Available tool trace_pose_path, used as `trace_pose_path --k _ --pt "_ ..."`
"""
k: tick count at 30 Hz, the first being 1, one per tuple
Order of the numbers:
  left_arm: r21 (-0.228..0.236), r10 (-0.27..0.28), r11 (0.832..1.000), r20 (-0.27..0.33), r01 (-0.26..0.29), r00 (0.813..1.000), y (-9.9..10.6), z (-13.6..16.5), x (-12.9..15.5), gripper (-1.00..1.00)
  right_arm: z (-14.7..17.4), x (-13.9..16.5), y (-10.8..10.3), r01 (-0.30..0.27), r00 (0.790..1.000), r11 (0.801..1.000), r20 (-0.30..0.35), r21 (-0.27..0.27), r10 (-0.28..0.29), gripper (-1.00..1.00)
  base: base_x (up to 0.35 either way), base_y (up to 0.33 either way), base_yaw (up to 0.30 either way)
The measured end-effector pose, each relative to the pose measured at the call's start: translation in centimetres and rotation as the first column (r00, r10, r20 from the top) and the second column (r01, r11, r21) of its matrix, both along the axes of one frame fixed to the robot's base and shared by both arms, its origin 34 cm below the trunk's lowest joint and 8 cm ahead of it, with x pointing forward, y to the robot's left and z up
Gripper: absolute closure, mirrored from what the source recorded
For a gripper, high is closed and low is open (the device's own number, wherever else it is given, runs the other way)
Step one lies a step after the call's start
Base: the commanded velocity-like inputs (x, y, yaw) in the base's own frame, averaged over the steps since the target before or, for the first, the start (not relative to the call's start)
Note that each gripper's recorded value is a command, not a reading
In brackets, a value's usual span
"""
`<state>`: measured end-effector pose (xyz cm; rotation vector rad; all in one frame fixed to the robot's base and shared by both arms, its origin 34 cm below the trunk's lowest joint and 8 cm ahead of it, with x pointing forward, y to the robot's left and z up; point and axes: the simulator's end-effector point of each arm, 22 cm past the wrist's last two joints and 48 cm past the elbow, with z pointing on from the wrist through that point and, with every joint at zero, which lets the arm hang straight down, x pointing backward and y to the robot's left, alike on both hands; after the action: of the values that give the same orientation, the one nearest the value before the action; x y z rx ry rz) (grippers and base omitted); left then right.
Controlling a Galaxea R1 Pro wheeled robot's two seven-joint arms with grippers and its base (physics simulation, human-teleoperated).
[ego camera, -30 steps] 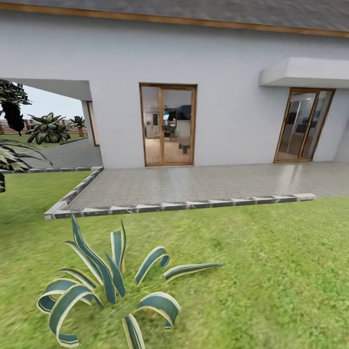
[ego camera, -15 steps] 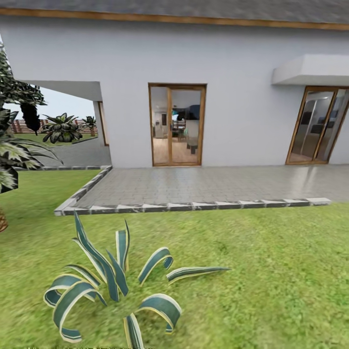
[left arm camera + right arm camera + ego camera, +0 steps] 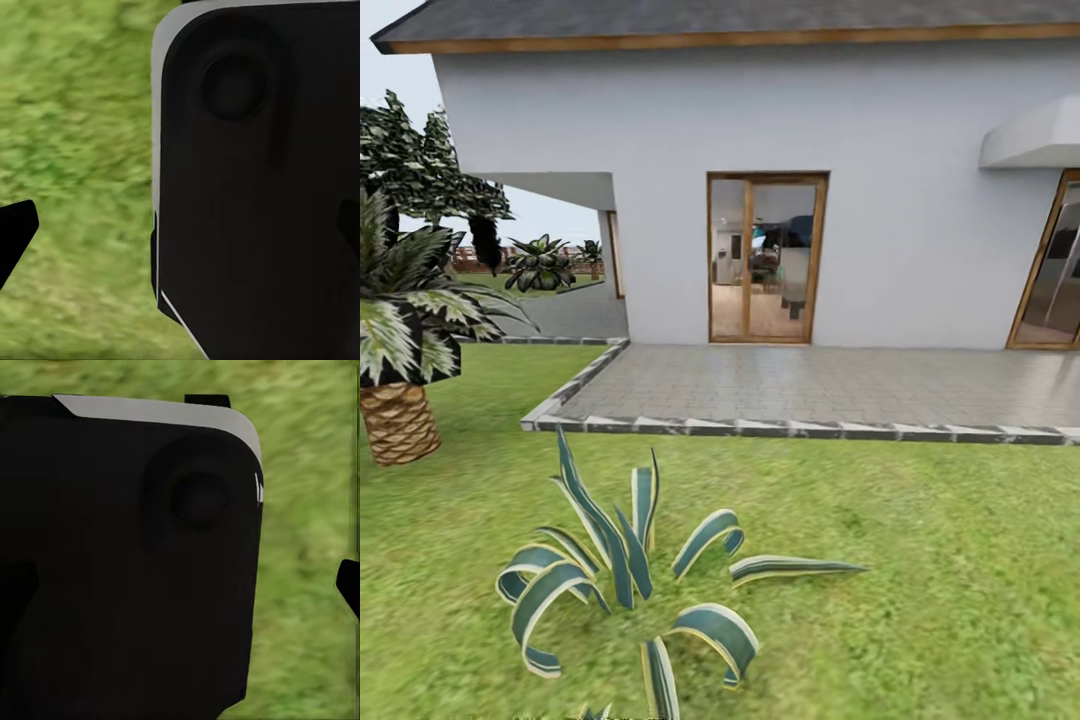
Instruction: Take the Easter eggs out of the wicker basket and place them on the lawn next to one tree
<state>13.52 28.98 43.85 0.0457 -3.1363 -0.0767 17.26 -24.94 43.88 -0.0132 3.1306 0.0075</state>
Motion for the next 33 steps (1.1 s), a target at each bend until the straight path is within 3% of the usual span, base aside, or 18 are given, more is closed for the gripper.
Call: trace_pose_path --k 13,33 --pt "-0.001 0.000 1.000 0.000 0.000 1.000 -0.02 0.00 0.00 -1.00 0.00 -0.01 -0.10 -0.001 1.000 1.000 0.000 -0.001 0.001 -1.00 0.000 -0.270 0.028" --pt "0.000 0.000 1.000 0.000 0.000 1.000 0.00 0.00 0.00 -1.00 0.00 -0.02 -0.12 -0.001 1.000 1.000 -0.001 -0.002 0.001 -1.00 0.000 -0.275 0.216"
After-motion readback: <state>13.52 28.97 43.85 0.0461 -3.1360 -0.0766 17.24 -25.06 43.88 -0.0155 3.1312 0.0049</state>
